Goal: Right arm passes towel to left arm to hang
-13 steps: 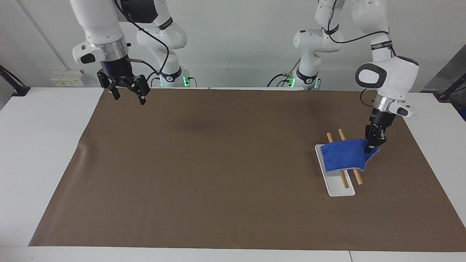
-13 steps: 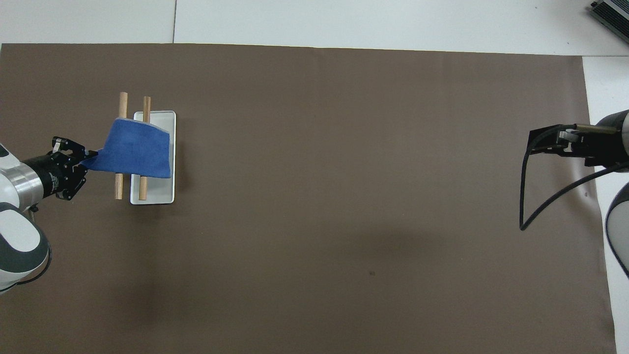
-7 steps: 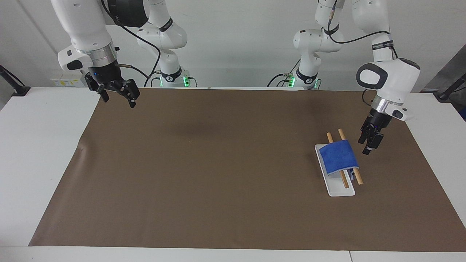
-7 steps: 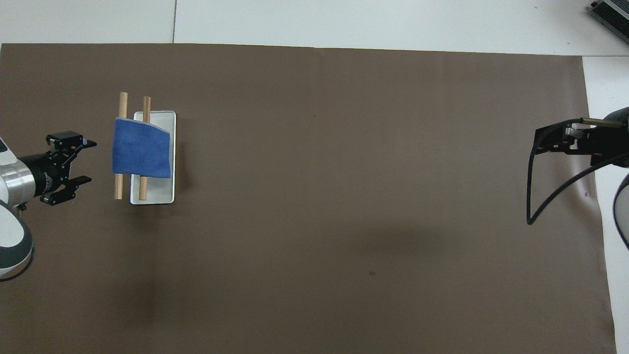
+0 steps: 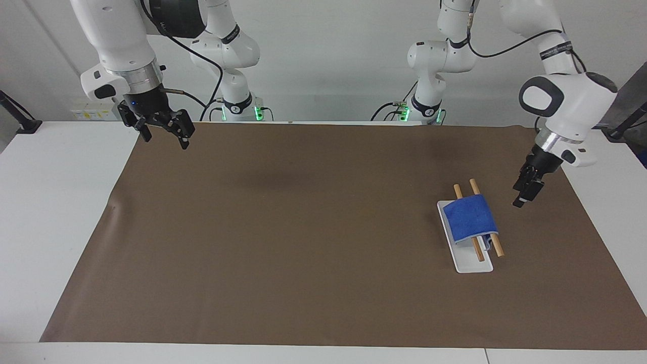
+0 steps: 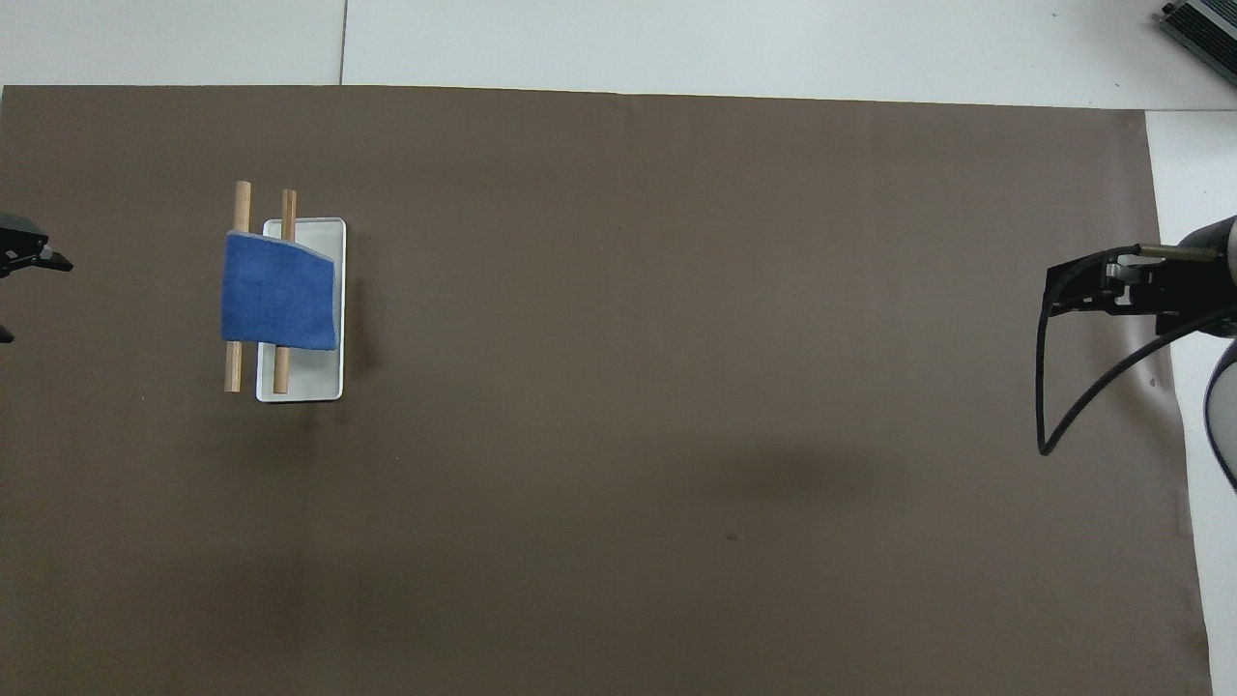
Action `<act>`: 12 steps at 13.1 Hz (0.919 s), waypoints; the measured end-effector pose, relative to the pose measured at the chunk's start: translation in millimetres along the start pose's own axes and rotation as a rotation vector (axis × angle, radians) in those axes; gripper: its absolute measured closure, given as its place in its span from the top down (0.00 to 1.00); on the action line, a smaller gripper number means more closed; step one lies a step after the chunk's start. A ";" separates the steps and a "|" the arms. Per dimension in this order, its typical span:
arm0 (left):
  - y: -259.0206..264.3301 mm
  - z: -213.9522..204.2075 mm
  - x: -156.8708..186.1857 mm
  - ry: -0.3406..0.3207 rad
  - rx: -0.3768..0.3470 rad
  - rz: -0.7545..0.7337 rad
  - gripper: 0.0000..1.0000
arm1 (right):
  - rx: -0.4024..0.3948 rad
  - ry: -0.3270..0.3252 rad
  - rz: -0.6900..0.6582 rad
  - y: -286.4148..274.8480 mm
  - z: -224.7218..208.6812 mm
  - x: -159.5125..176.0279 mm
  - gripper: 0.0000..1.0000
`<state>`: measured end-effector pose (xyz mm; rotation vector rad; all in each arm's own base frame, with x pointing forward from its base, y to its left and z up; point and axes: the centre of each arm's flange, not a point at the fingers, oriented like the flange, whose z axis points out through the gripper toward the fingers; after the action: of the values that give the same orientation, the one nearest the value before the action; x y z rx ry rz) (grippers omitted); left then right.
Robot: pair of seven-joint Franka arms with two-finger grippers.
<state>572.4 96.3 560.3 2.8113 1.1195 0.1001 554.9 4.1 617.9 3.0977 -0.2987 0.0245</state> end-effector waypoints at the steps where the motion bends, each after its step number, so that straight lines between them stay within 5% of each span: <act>1: 2.1 -14.7 -2.4 -0.009 0.012 0.043 0.93 | 0.014 -0.006 0.000 -1.6 0.4 -0.6 1.00; 6: 40.1 -46.3 -42.6 -0.049 0.124 0.386 0.93 | 0.025 -0.007 0.000 -2.6 0.0 -1.0 1.00; 12: 83.9 -58.5 -86.9 -0.059 0.128 0.599 0.96 | 0.027 -0.003 -0.018 -1.5 -2.4 -1.7 1.00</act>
<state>560.5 -19.2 627.5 3.1384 0.2486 -0.0067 553.5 5.9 620.3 3.1274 -0.2722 0.0242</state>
